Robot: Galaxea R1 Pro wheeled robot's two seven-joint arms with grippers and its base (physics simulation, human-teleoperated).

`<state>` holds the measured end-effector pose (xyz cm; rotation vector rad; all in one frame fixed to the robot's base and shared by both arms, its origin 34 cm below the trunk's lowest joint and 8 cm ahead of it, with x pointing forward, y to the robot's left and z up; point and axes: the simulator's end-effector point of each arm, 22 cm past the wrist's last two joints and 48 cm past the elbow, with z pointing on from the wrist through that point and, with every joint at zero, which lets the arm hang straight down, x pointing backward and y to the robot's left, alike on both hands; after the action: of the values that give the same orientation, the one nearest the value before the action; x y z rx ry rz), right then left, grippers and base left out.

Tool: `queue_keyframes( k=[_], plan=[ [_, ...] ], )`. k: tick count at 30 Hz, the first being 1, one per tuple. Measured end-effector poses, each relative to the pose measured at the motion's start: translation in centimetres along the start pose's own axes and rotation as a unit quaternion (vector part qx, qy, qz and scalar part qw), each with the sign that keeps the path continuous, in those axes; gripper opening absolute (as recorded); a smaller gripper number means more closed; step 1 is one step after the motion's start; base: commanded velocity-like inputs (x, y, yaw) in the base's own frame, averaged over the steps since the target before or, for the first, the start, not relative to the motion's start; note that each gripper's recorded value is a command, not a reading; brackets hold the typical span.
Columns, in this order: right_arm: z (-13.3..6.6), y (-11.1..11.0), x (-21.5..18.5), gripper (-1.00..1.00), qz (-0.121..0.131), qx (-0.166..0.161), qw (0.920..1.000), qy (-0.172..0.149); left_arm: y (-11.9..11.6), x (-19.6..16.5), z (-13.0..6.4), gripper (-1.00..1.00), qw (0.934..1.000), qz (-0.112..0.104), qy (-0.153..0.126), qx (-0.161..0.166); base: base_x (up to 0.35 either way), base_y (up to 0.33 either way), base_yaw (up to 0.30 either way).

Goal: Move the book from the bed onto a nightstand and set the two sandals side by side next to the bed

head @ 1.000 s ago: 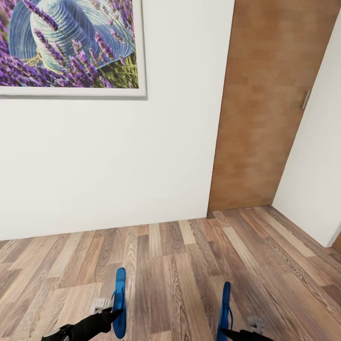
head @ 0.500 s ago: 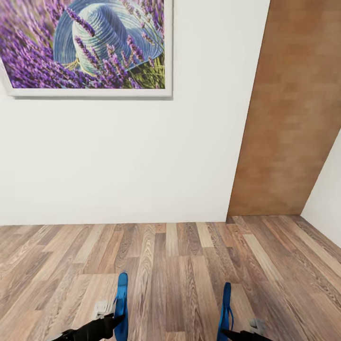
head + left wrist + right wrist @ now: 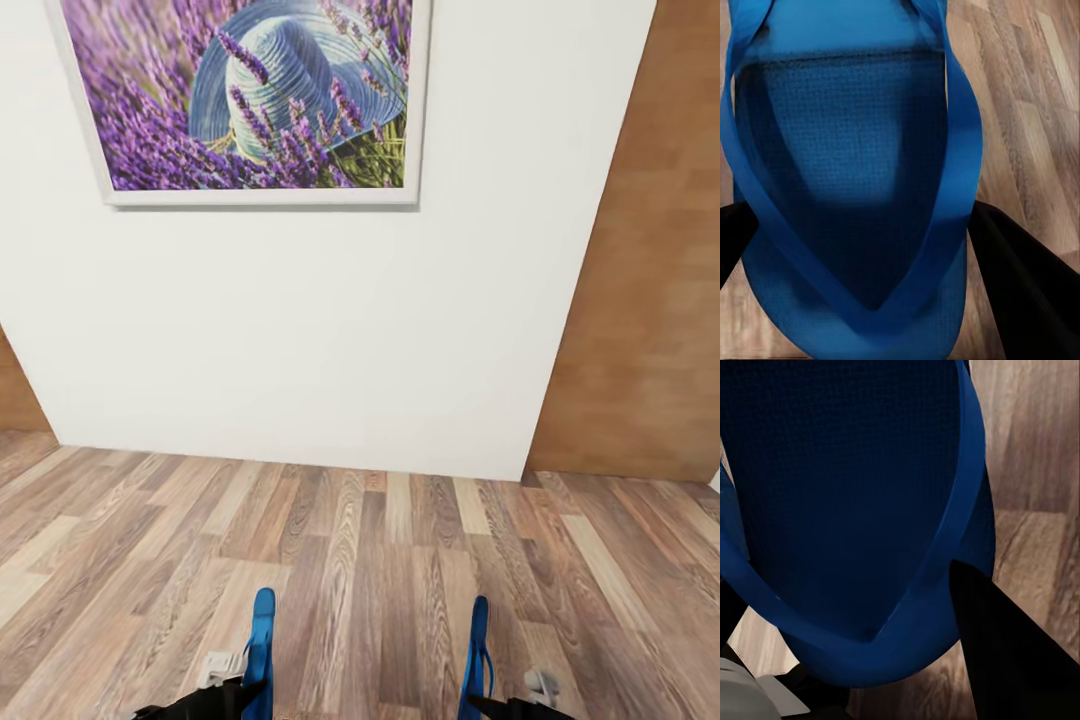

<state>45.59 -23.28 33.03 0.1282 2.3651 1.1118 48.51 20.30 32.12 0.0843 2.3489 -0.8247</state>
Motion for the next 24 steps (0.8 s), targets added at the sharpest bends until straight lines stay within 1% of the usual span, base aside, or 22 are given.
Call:
queue_keyframes(
  k=[13, 18, 24],
  plan=[
    [0.1, 0.1, -0.1, -1.0, 0.0, -0.002, 1.0, -0.002, -0.1, 0.0, 0.0, -1.0, 1.0, -0.001, 0.0, 0.0, 0.0, 0.0, 0.29],
    [0.1, 0.2, 0.2, -1.0, 0.001, -0.003, 1.0, 0.001, -0.3, 0.9, 0.3, -1.0, 0.9999, -0.008, 0.007, 0.001, 0.0, 0.0, 0.287],
    [0.1, 0.1, 0.3, -1.0, 0.003, -0.002, 1.0, 0.002, -0.4, 1.1, 0.3, -1.0, 0.9999, -0.013, 0.007, 0.002, 0.0, 0.0, 0.287]
  ],
)
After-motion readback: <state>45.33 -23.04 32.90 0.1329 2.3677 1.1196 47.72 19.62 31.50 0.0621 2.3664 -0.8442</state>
